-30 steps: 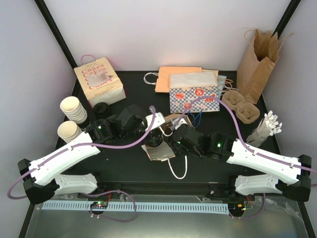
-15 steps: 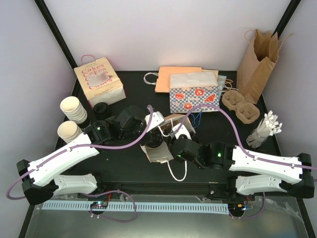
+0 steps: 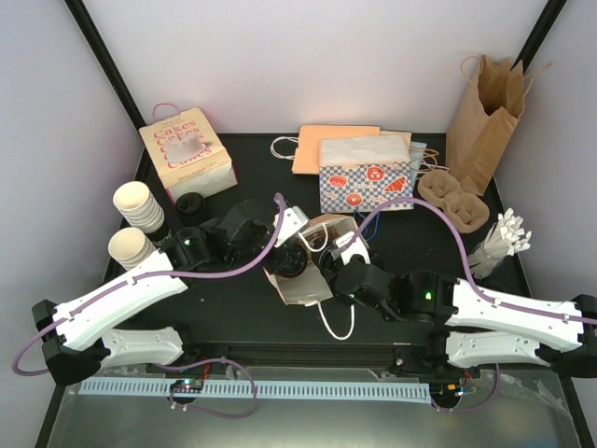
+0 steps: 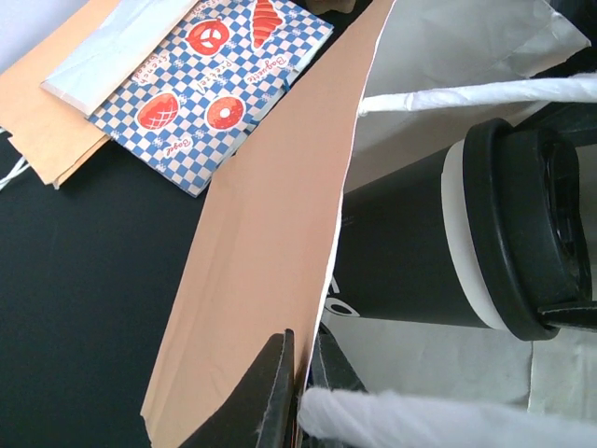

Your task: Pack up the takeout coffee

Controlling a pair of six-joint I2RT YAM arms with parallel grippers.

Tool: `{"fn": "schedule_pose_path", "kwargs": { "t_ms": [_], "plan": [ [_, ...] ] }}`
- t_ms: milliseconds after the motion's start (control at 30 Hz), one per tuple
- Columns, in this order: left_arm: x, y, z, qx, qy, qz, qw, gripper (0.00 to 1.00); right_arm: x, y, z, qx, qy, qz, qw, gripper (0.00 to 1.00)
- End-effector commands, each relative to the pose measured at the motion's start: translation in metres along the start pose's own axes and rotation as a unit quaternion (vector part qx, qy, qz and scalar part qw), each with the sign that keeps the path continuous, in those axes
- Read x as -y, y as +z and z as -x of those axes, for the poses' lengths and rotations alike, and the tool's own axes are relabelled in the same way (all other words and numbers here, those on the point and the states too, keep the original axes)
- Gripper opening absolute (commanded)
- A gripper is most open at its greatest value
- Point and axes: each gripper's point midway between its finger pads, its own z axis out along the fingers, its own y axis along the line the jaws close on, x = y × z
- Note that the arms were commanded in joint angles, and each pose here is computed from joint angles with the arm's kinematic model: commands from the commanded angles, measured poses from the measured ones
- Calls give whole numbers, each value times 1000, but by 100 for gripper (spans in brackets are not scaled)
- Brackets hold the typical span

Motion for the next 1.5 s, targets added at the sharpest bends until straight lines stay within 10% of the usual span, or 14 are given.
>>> {"fn": "schedule_pose_path", "kwargs": {
  "t_ms": [0,567,1233,1467],
  "plan": [
    [3,-1,9,17,-27,-7,999,8,-1,-2,1,12,14,4,1000,65],
    [15,-30,40,87,-26,-54,994,56,2,-1,-5,13,23,0,1000,65],
    [31,-29,82,149,-39,-102,983,56,5,-5,0,20,30,0,999,65],
    [7,-26,91,153,-100,-42,982,38,9,-7,-1,18,29,-7,999,65]
  ]
}}
